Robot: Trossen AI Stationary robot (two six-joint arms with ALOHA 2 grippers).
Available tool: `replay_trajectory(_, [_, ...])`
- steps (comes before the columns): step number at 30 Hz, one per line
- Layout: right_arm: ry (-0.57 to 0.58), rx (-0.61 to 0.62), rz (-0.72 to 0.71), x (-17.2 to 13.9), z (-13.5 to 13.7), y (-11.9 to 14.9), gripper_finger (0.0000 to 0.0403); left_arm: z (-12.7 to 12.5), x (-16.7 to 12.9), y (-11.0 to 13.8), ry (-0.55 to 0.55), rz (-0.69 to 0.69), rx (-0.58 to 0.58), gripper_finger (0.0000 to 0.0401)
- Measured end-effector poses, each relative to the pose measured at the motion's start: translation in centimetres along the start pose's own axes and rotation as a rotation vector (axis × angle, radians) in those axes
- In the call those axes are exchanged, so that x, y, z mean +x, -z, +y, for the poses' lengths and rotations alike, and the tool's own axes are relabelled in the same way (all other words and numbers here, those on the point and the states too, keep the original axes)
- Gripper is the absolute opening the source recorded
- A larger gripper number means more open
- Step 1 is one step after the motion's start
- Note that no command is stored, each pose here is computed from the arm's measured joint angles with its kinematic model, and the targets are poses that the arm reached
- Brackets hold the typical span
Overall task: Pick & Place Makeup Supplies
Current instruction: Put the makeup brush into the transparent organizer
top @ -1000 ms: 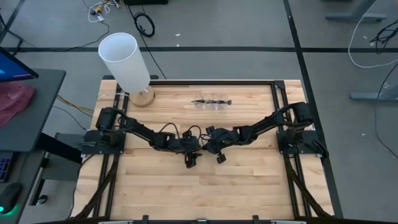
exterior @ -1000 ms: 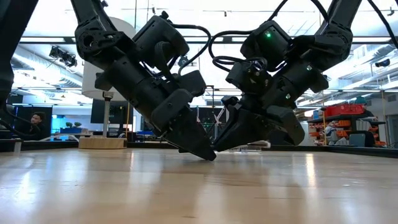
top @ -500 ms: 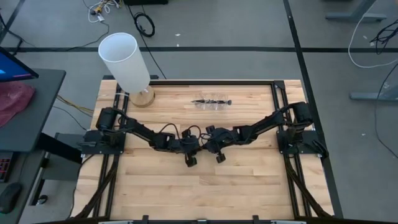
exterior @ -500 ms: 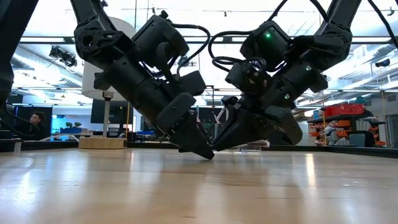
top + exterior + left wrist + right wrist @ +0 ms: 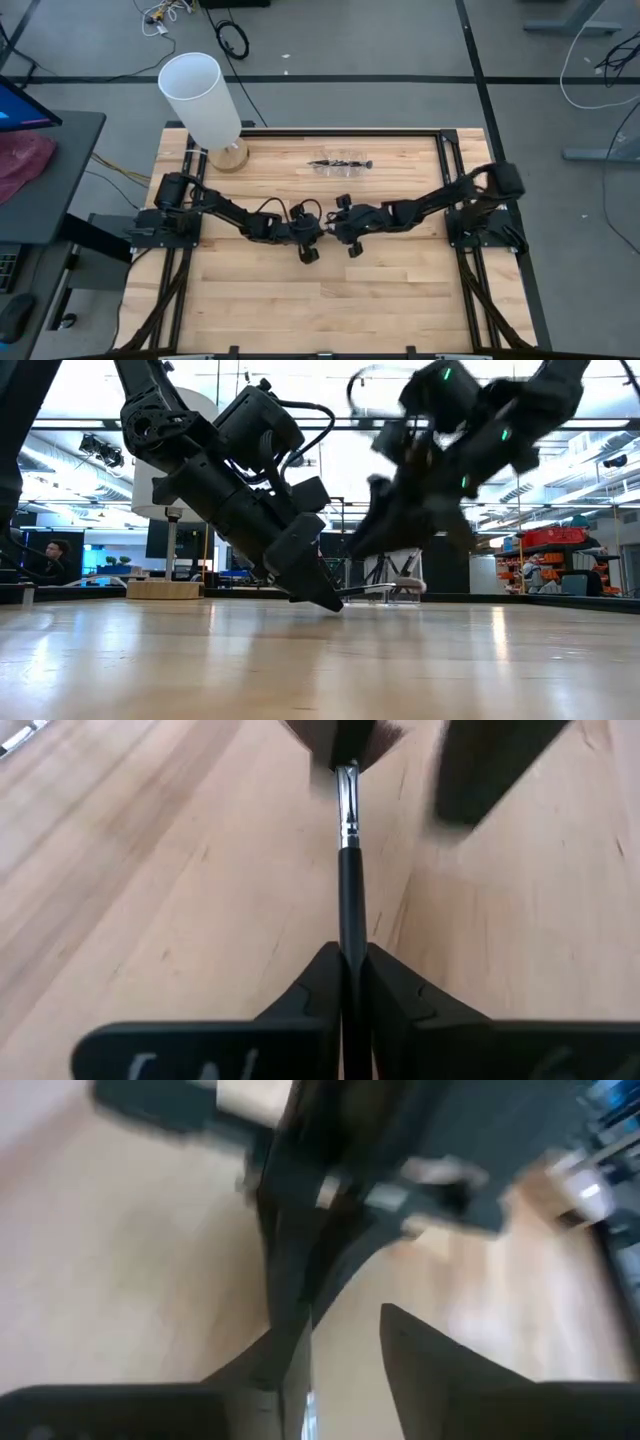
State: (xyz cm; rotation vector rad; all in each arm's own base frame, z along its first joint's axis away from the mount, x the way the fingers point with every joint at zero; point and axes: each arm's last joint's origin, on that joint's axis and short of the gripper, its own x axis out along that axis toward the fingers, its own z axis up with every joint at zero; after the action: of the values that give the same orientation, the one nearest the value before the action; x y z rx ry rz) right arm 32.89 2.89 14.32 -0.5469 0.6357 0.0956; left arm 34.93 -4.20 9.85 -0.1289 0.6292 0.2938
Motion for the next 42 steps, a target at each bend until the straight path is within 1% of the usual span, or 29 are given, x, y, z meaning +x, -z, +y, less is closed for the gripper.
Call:
replay_trajectory(2, [0.027,0.013,-0.009,-1.6,-0.5,-0.9,0.0131,0.0,0.0,0.0,-0.007,-0.005,-0.001,0.0024])
replay_trajectory(5, [0.066,0.047,-0.025,-4.5,-1.3,-2.2,0.014,0.0,0.0,-0.1,-0.012,-0.012,-0.003,0.0024])
replay_trajectory(9, [0.067,0.083,-0.065,-9.1,-2.3,-3.4,0.0141,0.0,-0.6,-0.9,-0.014,-0.044,-0.014,0.0024])
replay_trajectory(12, [0.069,0.138,-0.104,-12.4,-2.8,-3.6,0.0135,0.1,-1.7,-2.3,-0.035,-0.103,-0.011,0.0028])
replay_trajectory(15, [0.081,0.197,-0.147,-14.3,-2.6,-2.3,0.0126,0.2,-3.1,-3.8,-0.037,-0.158,0.011,0.0026])
replay_trajectory(17, [0.091,0.222,-0.18,-14.4,-1.7,-0.4,0.0121,0.2,-4.1,-4.9,-0.03,-0.199,0.029,0.0024])
replay_trajectory(19, [0.119,0.24,-0.253,-14.0,-0.7,1.6,0.0118,0.3,-5.0,-5.8,-0.031,-0.24,0.046,0.0024])
replay_trajectory(22, [0.195,0.253,-0.451,-13.4,0.3,4.0,0.0118,0.2,-5.6,-6.9,-0.02,-0.337,0.059,0.0028])
replay_trajectory(24, [0.22,0.263,-0.58,-13.6,0.5,5.1,0.0118,0.0,-5.9,-7.6,0.004,-0.4,0.062,0.0029])
replay_trajectory(26, [0.197,0.303,-0.7,-13.9,0.3,5.6,0.0121,-0.1,-6.0,-7.9,0.019,-0.433,0.071,0.0026])
replay_trajectory(28, [0.151,0.334,-0.787,-14.2,-0.1,5.7,0.0128,-0.1,-6.1,-8.1,0.021,-0.453,0.084,0.0024])
replay_trajectory(30, [0.1,0.347,-0.809,-14.0,-0.4,5.6,0.0138,-0.1,-6.2,-8.4,0.023,-0.484,0.093,0.0024])
replay_trajectory(32, [0.079,0.362,-0.791,-13.6,-0.6,5.5,0.0149,-0.1,-6.3,-8.5,0.024,-0.5,0.093,0.0027])
replay_trajectory(37, [0.071,0.379,-0.722,-12.1,-0.9,5.5,0.0179,-0.1,-6.4,-8.6,0.026,-0.512,0.089,0.0026])
replay_trajectory(42, [0.073,0.382,-0.73,-10.5,-1.7,4.0,0.0197,-0.1,-6.4,-8.7,0.032,-0.517,0.088,0.0027])
